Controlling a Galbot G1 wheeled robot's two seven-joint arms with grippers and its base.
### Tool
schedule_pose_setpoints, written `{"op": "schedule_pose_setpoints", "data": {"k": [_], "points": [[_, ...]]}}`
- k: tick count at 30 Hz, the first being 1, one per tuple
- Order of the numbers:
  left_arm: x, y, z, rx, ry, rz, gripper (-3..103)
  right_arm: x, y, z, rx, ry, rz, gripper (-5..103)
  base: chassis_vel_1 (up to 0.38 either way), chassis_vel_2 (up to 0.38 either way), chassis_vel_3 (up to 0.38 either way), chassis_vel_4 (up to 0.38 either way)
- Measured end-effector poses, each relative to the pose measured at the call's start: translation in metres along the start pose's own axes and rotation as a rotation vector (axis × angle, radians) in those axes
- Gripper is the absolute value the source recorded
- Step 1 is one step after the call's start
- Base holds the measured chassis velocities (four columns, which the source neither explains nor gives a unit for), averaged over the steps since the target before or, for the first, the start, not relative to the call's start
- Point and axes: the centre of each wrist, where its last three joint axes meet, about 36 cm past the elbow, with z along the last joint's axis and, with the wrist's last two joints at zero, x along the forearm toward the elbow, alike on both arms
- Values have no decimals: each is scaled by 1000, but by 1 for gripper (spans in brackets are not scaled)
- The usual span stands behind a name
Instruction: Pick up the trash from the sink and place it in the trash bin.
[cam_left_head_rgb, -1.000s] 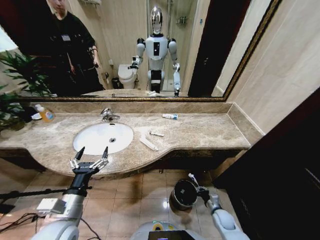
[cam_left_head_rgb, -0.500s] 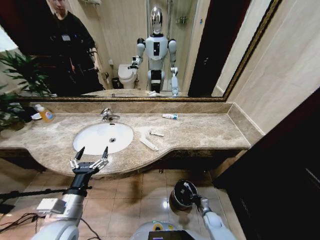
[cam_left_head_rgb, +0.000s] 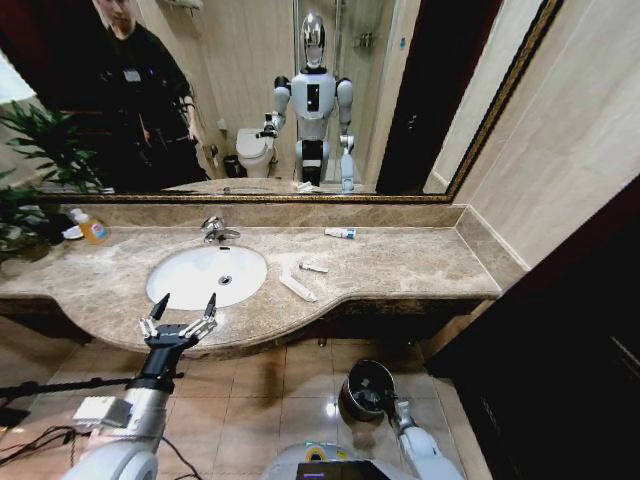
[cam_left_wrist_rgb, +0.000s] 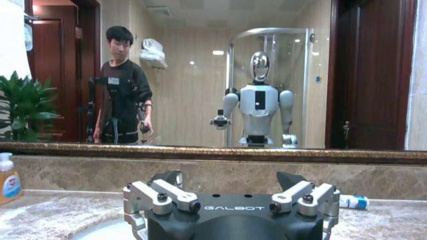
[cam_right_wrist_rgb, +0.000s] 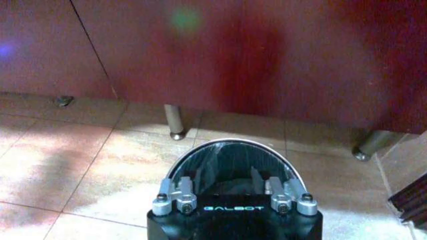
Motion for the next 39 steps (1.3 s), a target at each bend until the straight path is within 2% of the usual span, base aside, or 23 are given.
{"op": "schedule_pose_setpoints", "data": {"k": [1,3,6,7,11,13,23,27,33,36,37,39], "points": [[0,0,0,0,0,0,100,1,0,1,1,0,1,58,0,0,0,0],[0,0,0,0,0,0,100,2,-1,2,2,0,1,58,0,0,0,0],[0,0,0,0,0,0,100,6,-1,5,-1,-2,2,74,0,0,0,0],[0,0,0,0,0,0,100,6,-1,5,-1,-2,2,74,0,0,0,0],[0,0,0,0,0,0,100,8,1,8,-2,-6,1,95,0,0,0,0],[0,0,0,0,0,0,100,9,1,8,-2,-7,1,99,0,0,0,0],[0,0,0,0,0,0,100,15,2,6,-3,-26,5,100,0,0,0,0],[0,0,0,0,0,0,100,33,-7,-14,2,-101,5,100,0,0,0,0],[0,0,0,0,0,0,100,87,-21,-68,8,-265,-22,100,0,0,0,0],[0,0,0,0,0,0,100,130,-19,-108,14,-382,-45,100,0,0,0,0],[0,0,0,0,0,0,100,130,-19,-108,14,-382,-45,100,0,0,0,0],[0,0,0,0,0,0,100,152,-14,-138,23,-455,-54,100,0,0,0,0]]}}
